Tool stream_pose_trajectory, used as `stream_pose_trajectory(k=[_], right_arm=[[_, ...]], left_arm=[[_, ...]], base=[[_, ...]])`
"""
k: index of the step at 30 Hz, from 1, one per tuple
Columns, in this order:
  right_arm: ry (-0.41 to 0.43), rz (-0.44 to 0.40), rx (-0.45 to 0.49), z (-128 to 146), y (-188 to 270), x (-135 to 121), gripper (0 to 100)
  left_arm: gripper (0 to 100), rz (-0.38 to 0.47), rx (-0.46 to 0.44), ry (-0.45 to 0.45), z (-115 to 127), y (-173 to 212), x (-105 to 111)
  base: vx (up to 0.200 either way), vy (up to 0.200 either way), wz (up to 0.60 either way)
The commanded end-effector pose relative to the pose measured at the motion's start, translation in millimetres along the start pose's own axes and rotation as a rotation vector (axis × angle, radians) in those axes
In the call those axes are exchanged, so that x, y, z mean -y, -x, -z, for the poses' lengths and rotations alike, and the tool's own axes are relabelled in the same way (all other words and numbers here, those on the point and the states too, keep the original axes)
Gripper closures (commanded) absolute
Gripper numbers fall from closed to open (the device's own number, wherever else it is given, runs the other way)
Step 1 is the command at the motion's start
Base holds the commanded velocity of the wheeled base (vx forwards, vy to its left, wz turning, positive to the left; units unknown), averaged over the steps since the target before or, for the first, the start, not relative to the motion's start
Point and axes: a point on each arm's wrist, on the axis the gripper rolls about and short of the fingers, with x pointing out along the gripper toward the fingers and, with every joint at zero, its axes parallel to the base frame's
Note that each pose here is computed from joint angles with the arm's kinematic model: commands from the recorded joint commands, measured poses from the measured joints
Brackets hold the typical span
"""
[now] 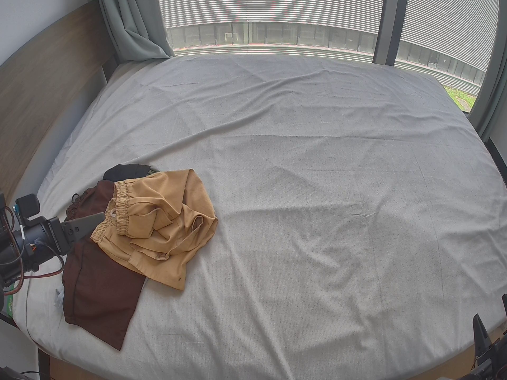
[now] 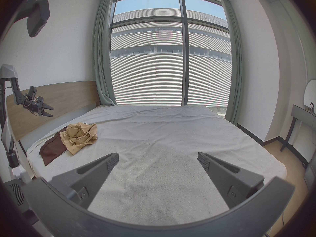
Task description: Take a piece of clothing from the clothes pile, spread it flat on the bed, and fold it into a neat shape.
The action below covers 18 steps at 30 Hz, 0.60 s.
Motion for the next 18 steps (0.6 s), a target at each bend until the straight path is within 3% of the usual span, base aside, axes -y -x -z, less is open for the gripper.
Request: stream_pose_trajectory(k=[1, 18], right_arm=[[0.001, -0.001, -0.001, 5.3, -0.1, -0.1, 0], [0.001, -0.001, -0.001, 5.3, -0.1, -0.1, 0]], left_arm=[[0, -0.001, -0.021, 0.016, 1.0, -6.3, -5.0], [0, -0.015, -0.039, 0.032, -7.3, -39.9, -33.1]], base=[[0.000, 0.000, 0.00], [0.000, 0.000, 0.00]])
